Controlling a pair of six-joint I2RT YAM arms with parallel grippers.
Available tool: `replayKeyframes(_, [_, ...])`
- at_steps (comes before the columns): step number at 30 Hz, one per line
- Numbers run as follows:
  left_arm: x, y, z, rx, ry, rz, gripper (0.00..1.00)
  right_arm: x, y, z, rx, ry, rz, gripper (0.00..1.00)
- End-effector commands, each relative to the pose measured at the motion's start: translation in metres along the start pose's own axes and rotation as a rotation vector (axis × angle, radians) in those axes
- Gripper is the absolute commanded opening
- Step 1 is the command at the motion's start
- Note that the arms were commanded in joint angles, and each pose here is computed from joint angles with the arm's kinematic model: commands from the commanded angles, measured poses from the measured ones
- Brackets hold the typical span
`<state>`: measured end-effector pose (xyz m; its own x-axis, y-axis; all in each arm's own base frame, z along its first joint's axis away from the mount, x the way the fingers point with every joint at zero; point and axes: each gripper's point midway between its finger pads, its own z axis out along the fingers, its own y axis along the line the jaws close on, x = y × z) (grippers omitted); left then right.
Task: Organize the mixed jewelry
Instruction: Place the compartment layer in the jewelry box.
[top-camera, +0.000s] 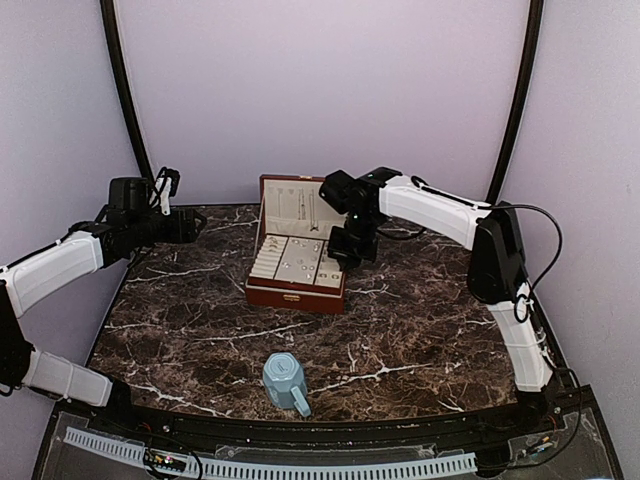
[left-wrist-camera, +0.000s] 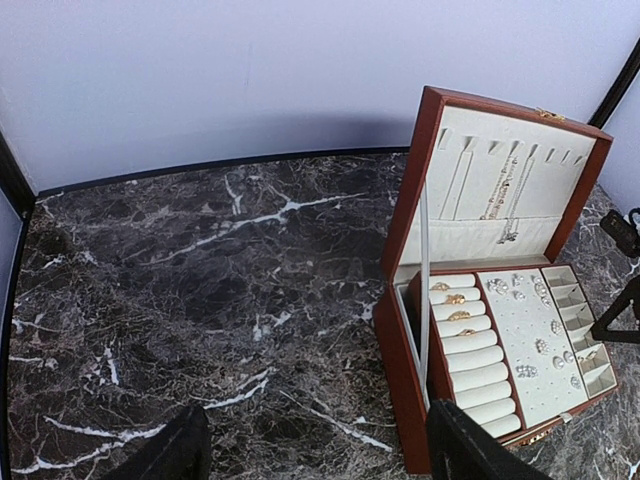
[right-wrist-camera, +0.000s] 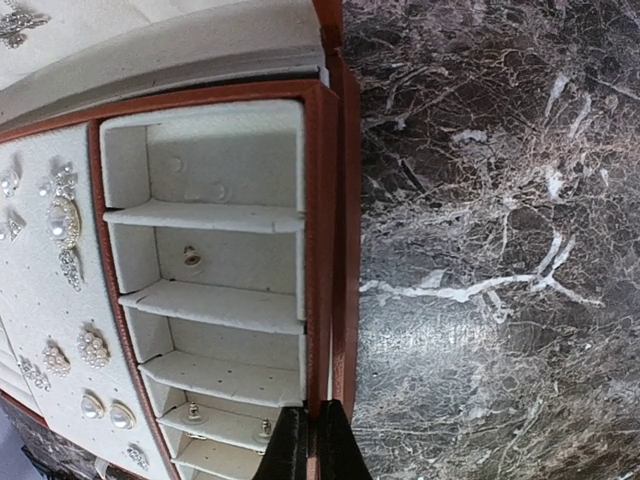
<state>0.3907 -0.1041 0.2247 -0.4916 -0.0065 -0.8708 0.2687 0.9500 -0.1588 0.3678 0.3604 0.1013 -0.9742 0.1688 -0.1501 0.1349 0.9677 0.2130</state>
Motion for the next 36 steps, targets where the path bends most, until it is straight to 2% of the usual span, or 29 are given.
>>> replayKeyframes(1, [0.002, -0.003, 0.000, 0.016, -0.002, -0.001, 0.77, -0.007, 0.019, 0.000, -0.050, -0.037, -0.011, 0.00])
replayKeyframes(11, [0.001, -0.004, -0.001, 0.019, -0.005, -0.002, 0.77, -0.005, 0.022, 0.006, -0.045, -0.035, -0.017, 0.00])
replayKeyframes(25, [0.000, -0.004, -0.001, 0.019, -0.007, -0.004, 0.77, -0.005, 0.009, -0.020, -0.014, -0.043, -0.043, 0.00])
replayKeyframes(36, [-0.001, -0.005, -0.002, 0.024, -0.012, -0.006, 0.77, -0.008, -0.002, -0.022, 0.008, -0.041, -0.058, 0.00])
